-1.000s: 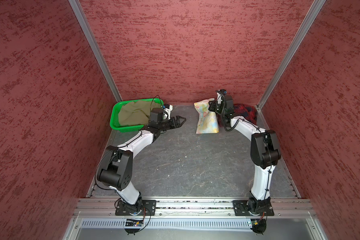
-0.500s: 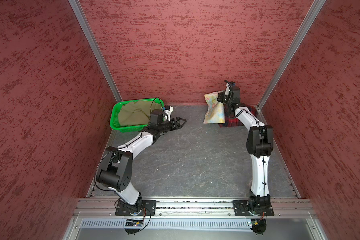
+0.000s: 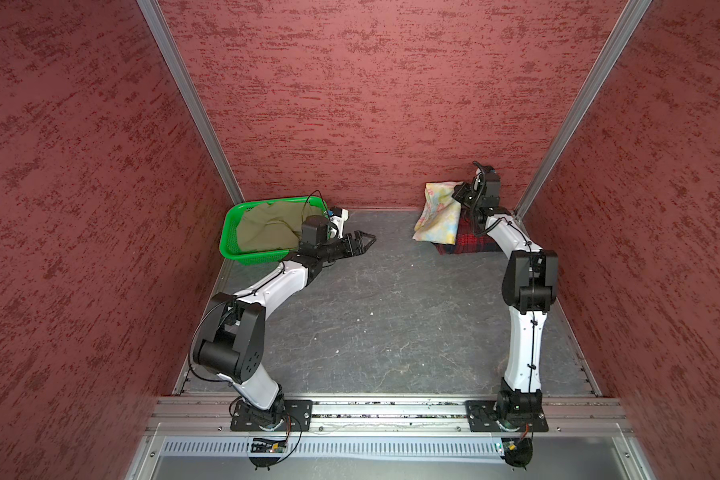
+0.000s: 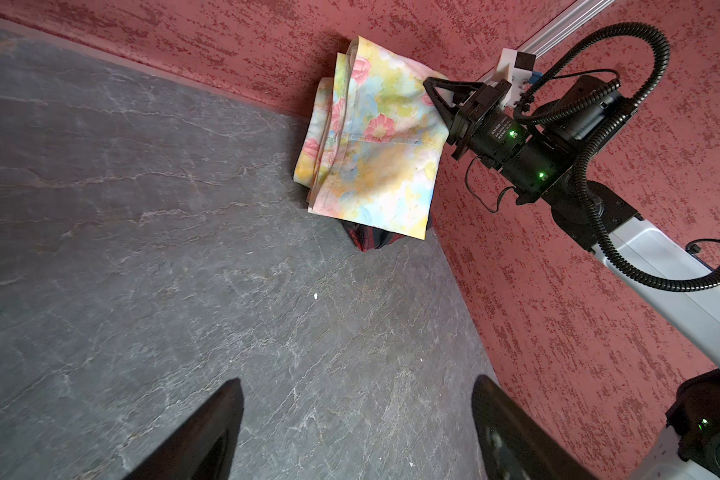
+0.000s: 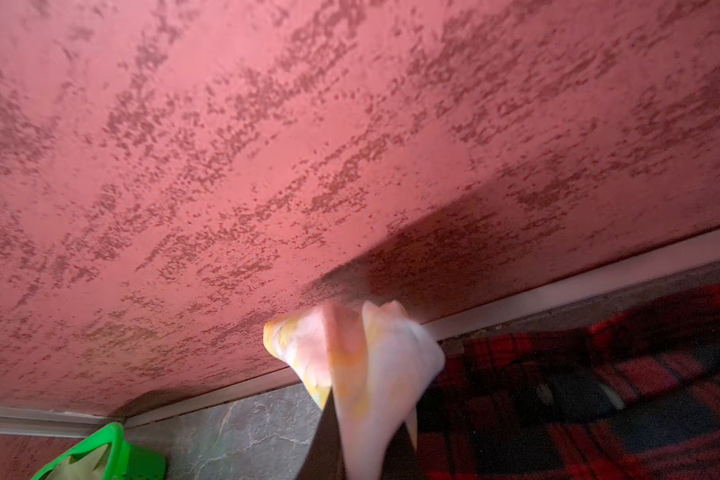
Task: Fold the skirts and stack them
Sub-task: 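Carry the floral skirt onto the plaid skirt with right gripper while left withdraws, then lower the floral skirt onto the red plaid skirt and open the right gripper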
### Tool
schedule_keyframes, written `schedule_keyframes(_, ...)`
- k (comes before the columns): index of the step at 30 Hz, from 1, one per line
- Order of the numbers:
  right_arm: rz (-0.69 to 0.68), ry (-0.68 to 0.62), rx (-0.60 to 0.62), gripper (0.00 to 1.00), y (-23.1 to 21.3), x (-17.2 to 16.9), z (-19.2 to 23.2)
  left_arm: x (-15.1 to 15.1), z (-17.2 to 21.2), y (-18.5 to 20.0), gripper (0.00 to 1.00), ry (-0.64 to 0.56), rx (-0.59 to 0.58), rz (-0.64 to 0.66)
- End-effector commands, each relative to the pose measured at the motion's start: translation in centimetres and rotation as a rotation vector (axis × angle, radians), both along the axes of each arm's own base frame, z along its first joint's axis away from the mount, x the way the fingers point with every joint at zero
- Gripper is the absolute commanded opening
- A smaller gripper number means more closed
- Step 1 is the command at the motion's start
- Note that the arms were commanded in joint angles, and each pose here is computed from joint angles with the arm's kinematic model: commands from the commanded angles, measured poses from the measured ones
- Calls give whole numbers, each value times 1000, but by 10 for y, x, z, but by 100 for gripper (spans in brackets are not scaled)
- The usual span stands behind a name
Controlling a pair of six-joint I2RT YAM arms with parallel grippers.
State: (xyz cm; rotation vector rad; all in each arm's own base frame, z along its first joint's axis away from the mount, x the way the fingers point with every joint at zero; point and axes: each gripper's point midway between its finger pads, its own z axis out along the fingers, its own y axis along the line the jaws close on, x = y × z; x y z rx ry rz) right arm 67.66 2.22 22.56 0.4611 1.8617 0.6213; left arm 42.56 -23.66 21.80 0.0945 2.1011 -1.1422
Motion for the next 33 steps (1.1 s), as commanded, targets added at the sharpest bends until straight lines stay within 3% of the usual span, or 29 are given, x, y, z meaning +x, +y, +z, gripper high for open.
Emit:
schedule_keyframes(1, 38, -101, 17, 0, -9, -5, 61, -1, 3, -2, 86, -10, 12, -14)
schedule_keyframes(11, 154, 26, -30, 0, -37, -17, 60, -5, 5, -6, 86, -8, 7, -30)
schedule_keyframes(21, 185, 155, -14, 0, -82, -18, -9, -8, 8, -11, 85, -6, 7, -47)
schedule_keyframes(33, 150, 138, -60, 0, -121, 3, -43, -9, 8, -21, 85, 8, 22, -62)
